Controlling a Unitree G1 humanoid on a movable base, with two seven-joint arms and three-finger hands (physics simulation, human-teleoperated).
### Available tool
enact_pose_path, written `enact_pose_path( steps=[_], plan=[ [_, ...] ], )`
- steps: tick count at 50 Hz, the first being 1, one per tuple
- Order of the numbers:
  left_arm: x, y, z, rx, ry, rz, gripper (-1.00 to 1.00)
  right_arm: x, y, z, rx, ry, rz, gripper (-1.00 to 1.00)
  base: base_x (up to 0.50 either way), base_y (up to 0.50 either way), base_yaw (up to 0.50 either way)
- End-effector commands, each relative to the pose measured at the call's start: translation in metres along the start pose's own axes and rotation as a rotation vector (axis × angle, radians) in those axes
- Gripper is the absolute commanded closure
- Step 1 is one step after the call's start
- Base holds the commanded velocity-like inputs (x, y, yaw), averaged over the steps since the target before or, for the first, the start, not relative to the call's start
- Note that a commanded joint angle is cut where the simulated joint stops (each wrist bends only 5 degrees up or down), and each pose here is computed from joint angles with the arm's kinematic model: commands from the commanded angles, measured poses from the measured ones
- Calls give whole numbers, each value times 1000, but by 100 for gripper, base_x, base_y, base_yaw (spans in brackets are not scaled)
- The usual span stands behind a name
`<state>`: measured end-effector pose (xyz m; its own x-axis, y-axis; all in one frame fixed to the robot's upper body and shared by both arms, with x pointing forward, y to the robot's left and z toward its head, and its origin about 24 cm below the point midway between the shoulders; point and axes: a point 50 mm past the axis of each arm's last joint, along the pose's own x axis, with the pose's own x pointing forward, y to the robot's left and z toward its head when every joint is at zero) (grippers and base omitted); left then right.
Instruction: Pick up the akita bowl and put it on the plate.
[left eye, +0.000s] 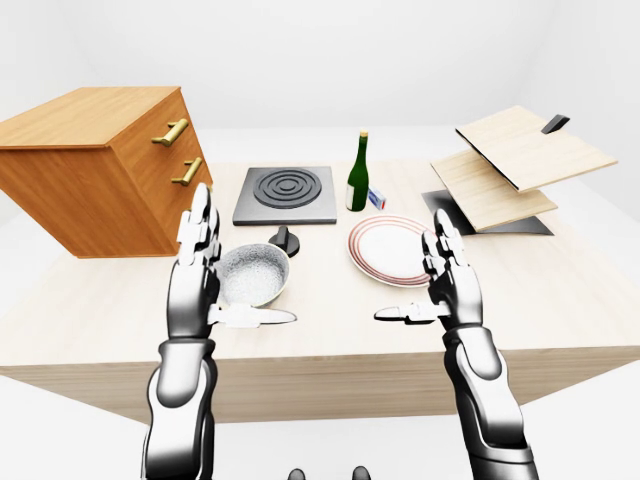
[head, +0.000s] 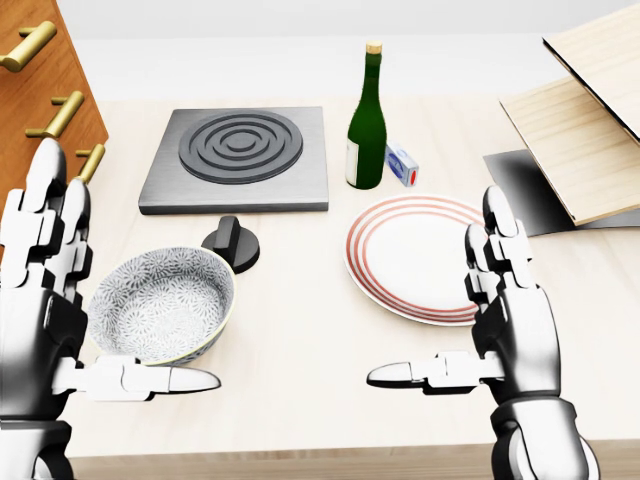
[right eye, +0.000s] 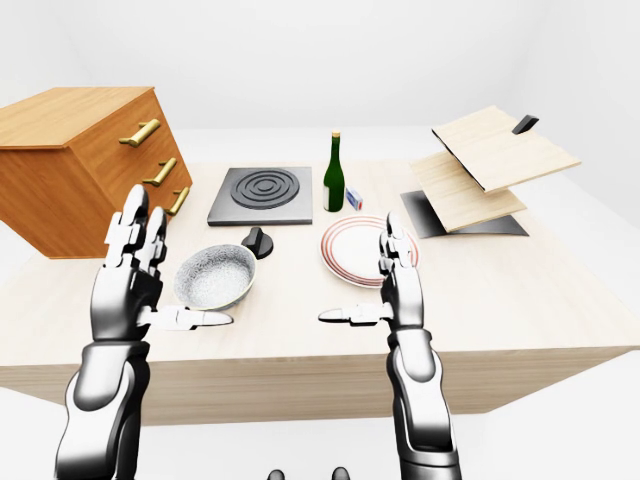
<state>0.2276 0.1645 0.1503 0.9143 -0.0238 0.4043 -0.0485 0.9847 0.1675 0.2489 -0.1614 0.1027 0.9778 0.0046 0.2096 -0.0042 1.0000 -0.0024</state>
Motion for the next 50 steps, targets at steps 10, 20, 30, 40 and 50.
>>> enact_pose_path(
  steps=[10, 20, 30, 40, 50],
  plan=[
    [-8, 24, 26, 87, -98, 67, -100, 1, -2, -2, -1, 7, -6, -100, 0, 0, 0],
    [-17, 44, 45, 164, -156, 126, -100, 0, -1, 1, 0, -6, -7, -100, 0, 0, 0],
    [-50, 94, 46, 257, -84, 294, -100, 4, -5, -1, 16, 1, -64, -100, 0, 0, 0],
    [-53, 98, 50, 279, -88, 305, -100, 4, -5, -5, -8, 18, -78, -100, 0, 0, 0],
    [-58, 107, 50, 295, -74, 347, -100, 4, -5, -9, -11, 38, -73, -100, 0, 0, 0]
  ],
)
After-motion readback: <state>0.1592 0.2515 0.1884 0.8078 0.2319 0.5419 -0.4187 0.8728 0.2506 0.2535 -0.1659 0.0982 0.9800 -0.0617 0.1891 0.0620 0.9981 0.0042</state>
